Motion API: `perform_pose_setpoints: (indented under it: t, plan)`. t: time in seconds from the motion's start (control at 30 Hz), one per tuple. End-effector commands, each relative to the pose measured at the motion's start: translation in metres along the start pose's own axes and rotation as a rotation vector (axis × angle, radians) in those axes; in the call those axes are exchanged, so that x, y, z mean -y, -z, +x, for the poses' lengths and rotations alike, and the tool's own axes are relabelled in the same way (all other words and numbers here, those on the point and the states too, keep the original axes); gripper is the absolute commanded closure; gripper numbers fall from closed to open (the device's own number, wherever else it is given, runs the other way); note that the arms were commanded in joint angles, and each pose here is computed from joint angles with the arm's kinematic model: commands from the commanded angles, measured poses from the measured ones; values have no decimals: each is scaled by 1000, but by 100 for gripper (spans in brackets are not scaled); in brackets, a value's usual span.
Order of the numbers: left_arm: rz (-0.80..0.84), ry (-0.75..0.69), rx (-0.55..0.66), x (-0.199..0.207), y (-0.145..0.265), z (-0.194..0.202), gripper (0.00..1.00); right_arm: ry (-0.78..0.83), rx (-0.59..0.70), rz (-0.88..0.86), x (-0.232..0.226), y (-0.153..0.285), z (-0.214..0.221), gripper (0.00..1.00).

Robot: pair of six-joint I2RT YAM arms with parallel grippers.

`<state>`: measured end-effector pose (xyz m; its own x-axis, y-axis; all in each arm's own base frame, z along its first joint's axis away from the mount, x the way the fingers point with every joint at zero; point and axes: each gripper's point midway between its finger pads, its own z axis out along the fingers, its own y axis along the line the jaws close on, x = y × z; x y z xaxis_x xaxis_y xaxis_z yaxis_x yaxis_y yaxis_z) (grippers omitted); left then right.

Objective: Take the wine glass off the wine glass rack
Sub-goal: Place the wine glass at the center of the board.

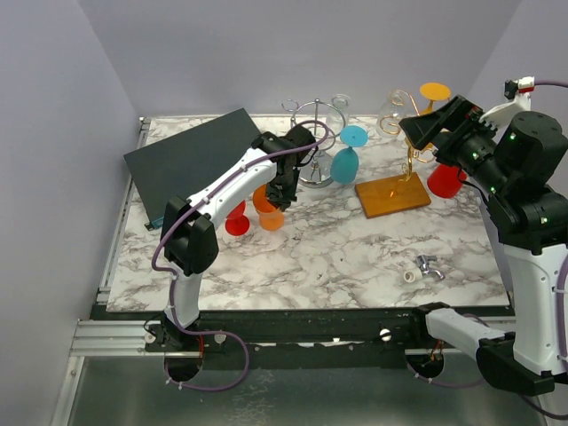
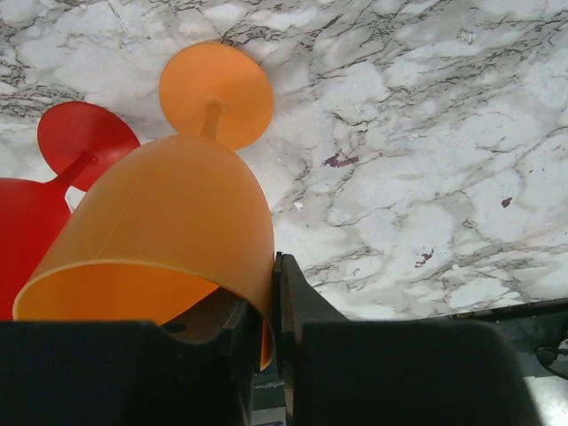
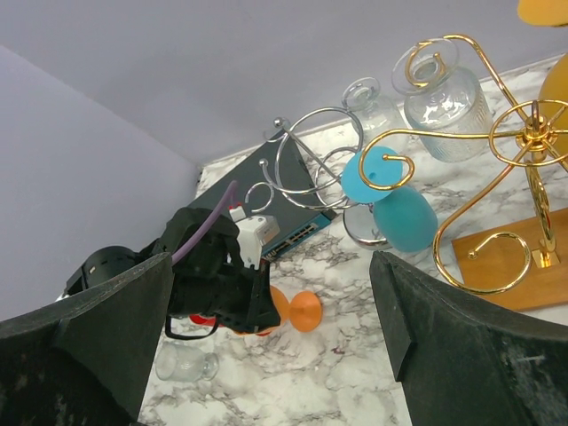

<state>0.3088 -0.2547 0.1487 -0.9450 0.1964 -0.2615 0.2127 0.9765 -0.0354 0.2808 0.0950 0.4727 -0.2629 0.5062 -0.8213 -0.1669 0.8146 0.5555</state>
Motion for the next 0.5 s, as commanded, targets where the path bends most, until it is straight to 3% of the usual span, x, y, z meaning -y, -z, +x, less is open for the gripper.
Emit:
perform_pose_setpoints:
  t: [0.0, 0.27, 0.47]
  plan:
    - [1, -12, 13, -3, 9, 2, 82, 11, 31, 1, 0, 2, -5, 0]
    - [6, -13, 39, -2, 17, -4, 66, 13, 25, 13, 3, 3, -3, 0]
    - [17, -10, 72, 0, 27, -11, 58, 39, 49, 132, 27, 6, -3, 0]
